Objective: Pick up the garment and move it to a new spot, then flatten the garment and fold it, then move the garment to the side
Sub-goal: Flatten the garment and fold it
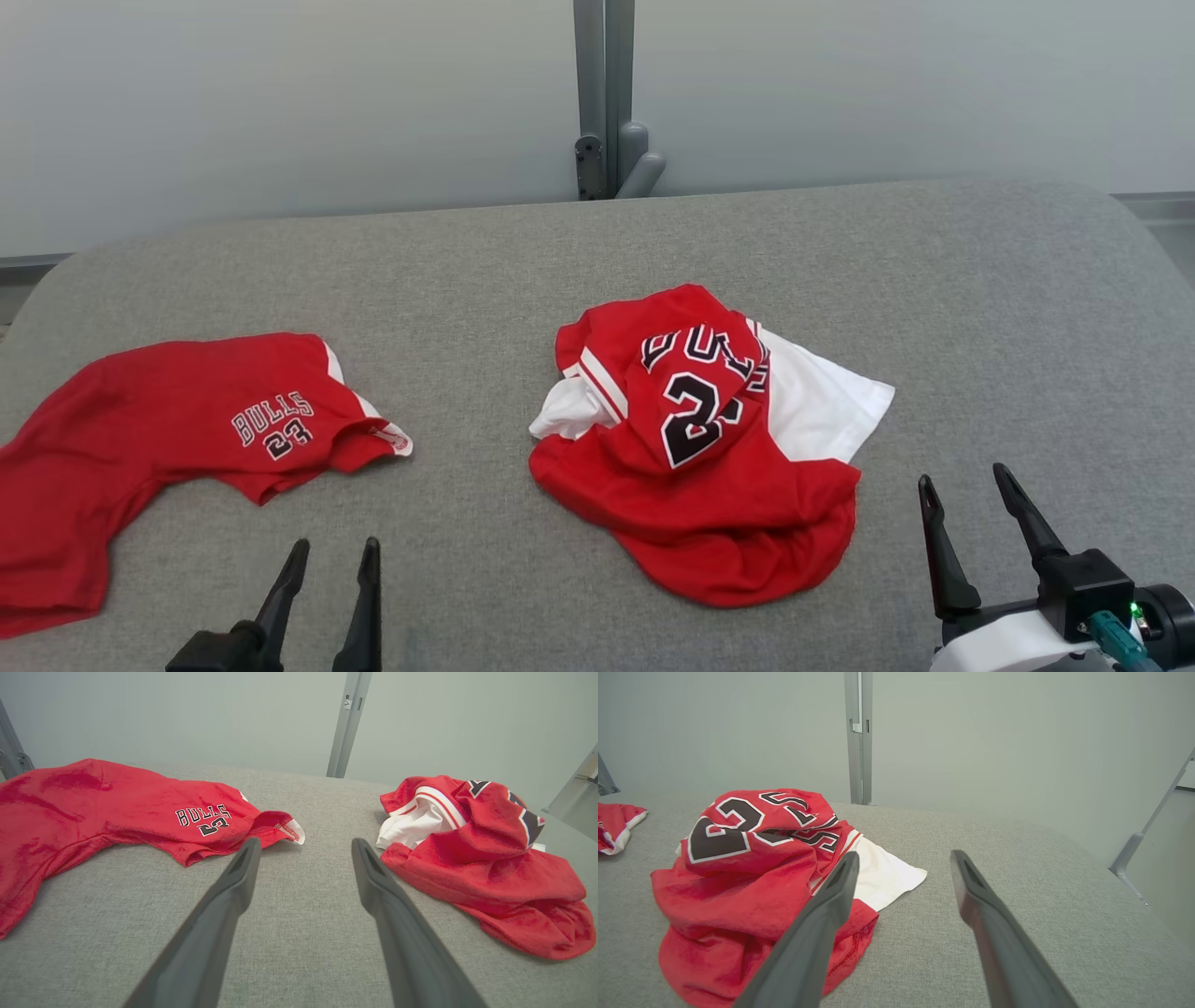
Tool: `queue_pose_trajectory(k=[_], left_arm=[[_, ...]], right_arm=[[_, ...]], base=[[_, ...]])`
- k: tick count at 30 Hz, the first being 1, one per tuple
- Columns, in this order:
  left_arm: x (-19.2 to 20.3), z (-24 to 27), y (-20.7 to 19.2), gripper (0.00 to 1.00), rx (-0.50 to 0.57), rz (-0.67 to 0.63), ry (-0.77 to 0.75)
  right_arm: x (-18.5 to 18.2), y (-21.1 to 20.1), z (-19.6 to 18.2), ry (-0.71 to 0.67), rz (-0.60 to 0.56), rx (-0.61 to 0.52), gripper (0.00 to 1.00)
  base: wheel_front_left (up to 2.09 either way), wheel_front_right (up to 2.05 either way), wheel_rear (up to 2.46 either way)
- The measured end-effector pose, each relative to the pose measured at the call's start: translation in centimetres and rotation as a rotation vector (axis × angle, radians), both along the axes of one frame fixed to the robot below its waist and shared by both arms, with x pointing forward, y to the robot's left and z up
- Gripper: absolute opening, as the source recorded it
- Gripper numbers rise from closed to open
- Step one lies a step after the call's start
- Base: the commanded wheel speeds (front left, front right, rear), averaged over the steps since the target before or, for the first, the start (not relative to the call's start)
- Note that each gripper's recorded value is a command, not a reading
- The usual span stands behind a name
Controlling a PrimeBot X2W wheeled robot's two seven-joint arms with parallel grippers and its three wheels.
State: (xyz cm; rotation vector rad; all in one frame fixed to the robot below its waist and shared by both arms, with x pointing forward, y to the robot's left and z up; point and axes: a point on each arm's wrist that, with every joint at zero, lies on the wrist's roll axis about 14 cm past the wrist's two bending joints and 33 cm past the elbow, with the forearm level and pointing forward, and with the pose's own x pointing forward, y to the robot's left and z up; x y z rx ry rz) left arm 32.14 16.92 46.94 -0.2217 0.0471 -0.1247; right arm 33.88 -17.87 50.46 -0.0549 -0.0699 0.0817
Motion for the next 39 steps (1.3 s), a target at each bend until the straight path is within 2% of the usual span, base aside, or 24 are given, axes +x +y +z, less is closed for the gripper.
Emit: queue_pose_trajectory(k=[6,7,12,21,26,31,39], left_arm=[[1.7,1.6,-4.8,1.0,-0.05,-0.138,-0.046],[2.1,2.1,-7.0,1.0,-0.066,-0.203,-0.057],[2.8,2.6,-12.5,1.0,-0.119,-0.363,-0.051],[1.6,-1.1,-20.3,1.0,-0.122,-0.623,0.145],[0.8,-3.1,-22.7,1.0,-0.079,-0.723,0.223],[1.8,-3.7,-23.8,1.0,-0.029,-0.757,0.214],[2.5,-7.0,-23.9,1.0,0.149,-0.805,0.271]], right_arm=[[-0.2,-0.5,-0.1,0.003,-0.018,0.003,1.0],[-0.4,-1.0,-0.1,0.002,-0.034,0.006,1.0],[-0.9,-2.3,-0.1,0.004,-0.078,0.01,1.0],[-2.7,-5.2,-0.6,0.021,-0.182,0.025,1.0],[-3.4,-6.6,-0.9,0.035,-0.233,0.03,1.0],[-3.7,-7.6,-1.2,0.046,-0.271,0.037,1.0],[-3.6,-8.4,-1.5,0.057,-0.297,0.05,1.0]], base=[[0.0,0.0,0.0],[0.0,0.0,0.0],[0.0,0.0,0.0],[0.0,0.0,0.0],[0.0,0.0,0.0],[0.0,0.0,0.0],[0.0,0.0,0.0]])
